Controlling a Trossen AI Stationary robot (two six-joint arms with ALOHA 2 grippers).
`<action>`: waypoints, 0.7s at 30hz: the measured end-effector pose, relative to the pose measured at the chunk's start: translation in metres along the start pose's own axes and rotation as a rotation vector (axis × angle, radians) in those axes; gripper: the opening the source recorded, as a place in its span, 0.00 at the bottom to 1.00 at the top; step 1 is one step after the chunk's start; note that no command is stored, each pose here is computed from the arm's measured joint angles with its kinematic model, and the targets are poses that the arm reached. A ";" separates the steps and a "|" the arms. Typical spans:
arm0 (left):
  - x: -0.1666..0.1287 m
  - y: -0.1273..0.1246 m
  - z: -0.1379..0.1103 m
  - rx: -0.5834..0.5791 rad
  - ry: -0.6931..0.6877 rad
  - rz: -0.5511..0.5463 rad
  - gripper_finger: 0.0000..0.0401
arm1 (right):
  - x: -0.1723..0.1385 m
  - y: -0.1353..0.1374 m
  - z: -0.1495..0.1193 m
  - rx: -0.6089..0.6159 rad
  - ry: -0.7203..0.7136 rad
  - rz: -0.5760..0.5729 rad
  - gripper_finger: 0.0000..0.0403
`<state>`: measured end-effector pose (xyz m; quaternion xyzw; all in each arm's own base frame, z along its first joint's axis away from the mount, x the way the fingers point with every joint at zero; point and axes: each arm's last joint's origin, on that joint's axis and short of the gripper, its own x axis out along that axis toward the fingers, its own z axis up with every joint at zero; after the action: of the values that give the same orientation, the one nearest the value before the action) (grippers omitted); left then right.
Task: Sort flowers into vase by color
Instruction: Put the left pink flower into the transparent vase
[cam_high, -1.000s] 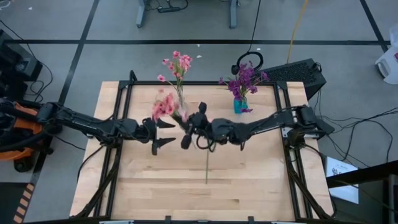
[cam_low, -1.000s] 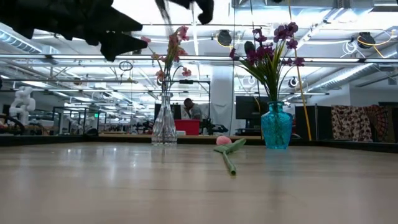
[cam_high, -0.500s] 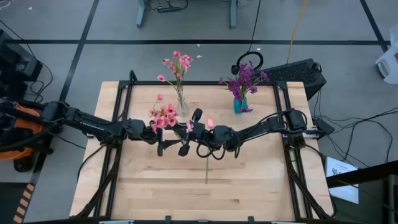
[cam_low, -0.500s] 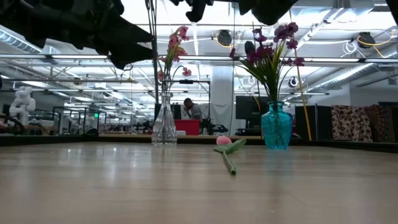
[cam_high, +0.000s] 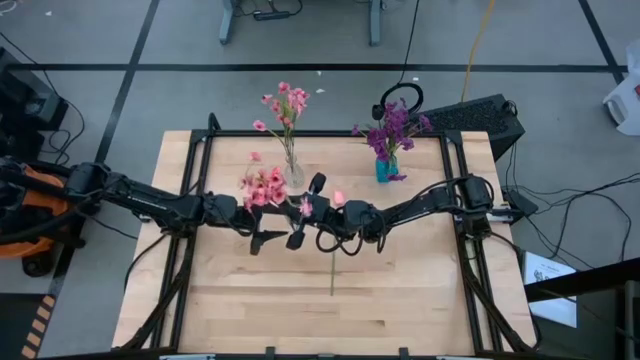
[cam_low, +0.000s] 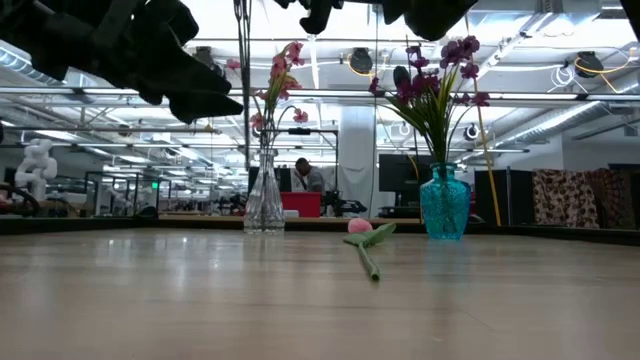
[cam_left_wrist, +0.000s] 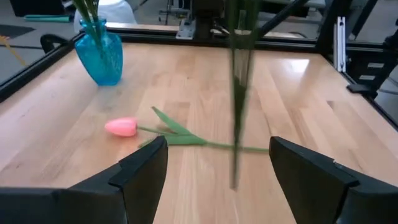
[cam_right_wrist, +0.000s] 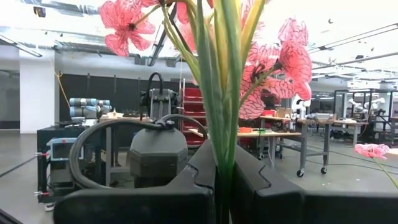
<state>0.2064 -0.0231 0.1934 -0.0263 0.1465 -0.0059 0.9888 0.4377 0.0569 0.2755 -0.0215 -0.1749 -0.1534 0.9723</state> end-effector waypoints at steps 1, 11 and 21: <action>0.000 0.000 0.000 0.000 -0.002 0.000 0.71 | 0.000 0.000 0.000 0.000 0.000 0.000 0.03; 0.000 -0.004 0.013 -0.019 -0.135 -0.090 0.71 | 0.000 -0.001 0.003 0.001 -0.032 -0.006 0.03; 0.009 -0.006 0.009 -0.018 -0.131 -0.120 0.70 | 0.000 -0.001 0.003 -0.022 -0.032 -0.005 0.03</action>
<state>0.2171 -0.0292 0.1994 -0.0443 0.0797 -0.0623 0.9939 0.4365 0.0564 0.2787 -0.0341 -0.1889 -0.1575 0.9687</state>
